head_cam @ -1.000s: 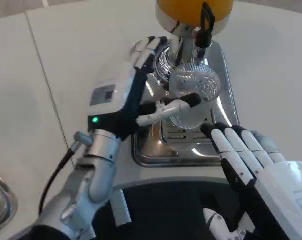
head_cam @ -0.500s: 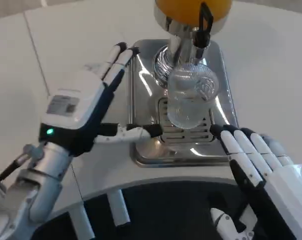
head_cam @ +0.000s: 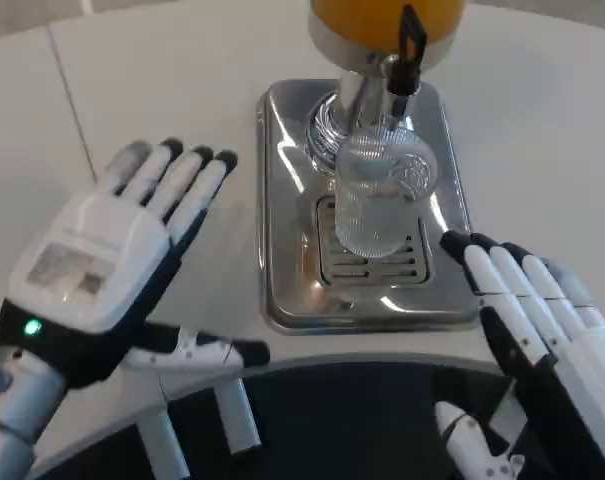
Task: Grasp the cup under the faucet to collect the drink, then remove the cup.
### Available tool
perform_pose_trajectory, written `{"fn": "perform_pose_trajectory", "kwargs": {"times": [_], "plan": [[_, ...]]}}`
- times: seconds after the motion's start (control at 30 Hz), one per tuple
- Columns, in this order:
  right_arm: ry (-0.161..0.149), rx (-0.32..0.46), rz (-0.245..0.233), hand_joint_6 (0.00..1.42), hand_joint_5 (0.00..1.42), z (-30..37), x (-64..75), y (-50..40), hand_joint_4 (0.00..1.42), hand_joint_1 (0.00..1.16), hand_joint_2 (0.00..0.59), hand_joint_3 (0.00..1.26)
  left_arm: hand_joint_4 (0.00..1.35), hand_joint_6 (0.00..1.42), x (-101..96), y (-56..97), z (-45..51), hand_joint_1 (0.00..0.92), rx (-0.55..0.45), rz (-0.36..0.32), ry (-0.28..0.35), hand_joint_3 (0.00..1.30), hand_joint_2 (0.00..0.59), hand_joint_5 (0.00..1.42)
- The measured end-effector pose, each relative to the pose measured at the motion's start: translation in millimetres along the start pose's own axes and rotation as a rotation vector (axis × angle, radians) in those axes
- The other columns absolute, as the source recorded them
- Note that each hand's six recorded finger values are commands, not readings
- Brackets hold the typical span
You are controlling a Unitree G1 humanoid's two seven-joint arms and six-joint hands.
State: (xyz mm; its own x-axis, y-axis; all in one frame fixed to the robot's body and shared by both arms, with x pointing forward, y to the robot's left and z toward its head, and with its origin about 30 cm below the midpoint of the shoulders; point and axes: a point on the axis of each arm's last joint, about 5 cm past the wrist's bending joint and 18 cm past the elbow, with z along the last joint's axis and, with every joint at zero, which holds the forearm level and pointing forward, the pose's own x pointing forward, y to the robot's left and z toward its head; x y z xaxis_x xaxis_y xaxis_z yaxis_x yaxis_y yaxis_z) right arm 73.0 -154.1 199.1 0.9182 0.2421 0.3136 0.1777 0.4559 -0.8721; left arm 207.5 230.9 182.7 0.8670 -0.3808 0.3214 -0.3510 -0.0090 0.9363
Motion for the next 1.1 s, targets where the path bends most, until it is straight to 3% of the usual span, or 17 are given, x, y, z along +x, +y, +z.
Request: {"fn": "perform_pose_trajectory", "kwargs": {"times": [0.13,0.27,0.5,0.63,0.77,0.9,1.1], "plan": [[0.024,0.049,-0.024,0.00,0.00,-0.5,0.7,0.7,0.00,0.12,0.577,0.00,0.00,0.00,-27.3,-0.5,10.4,0.000,-0.030,-0.062,0.042,0.00,0.000,0.00],[0.041,0.077,-0.034,0.00,0.00,-1.0,2.5,2.0,0.00,0.12,0.577,0.00,0.00,0.00,-41.0,-1.6,20.8,0.000,-0.058,-0.081,0.090,0.00,0.000,0.00],[0.077,0.162,-0.083,0.00,0.00,-2.5,11.0,1.1,0.00,0.12,0.577,0.00,0.00,0.00,-58.0,-4.2,27.9,0.000,-0.135,-0.111,0.186,0.00,0.000,0.00],[0.088,0.219,-0.126,0.00,0.00,-3.1,17.8,-0.4,0.00,0.12,0.574,0.00,0.00,0.00,-64.6,-7.3,34.5,0.000,-0.171,-0.113,0.206,0.00,0.000,0.00],[0.049,0.295,-0.187,0.00,0.00,-2.8,27.7,-3.5,0.00,0.08,0.557,0.00,0.00,0.00,-66.4,-11.3,42.5,0.000,-0.202,-0.098,0.197,0.00,0.000,0.00],[0.033,0.358,-0.237,0.00,0.00,-4.6,37.9,-2.2,0.00,0.03,0.562,0.00,0.00,0.00,-65.7,-13.1,47.2,0.000,-0.226,-0.090,0.183,0.00,0.000,0.00],[-0.005,0.383,-0.314,0.00,0.00,-4.1,56.4,-4.9,0.00,0.02,0.562,0.00,0.00,0.00,-66.2,-14.5,51.5,0.000,-0.280,-0.067,0.182,0.00,0.001,0.00]]}}
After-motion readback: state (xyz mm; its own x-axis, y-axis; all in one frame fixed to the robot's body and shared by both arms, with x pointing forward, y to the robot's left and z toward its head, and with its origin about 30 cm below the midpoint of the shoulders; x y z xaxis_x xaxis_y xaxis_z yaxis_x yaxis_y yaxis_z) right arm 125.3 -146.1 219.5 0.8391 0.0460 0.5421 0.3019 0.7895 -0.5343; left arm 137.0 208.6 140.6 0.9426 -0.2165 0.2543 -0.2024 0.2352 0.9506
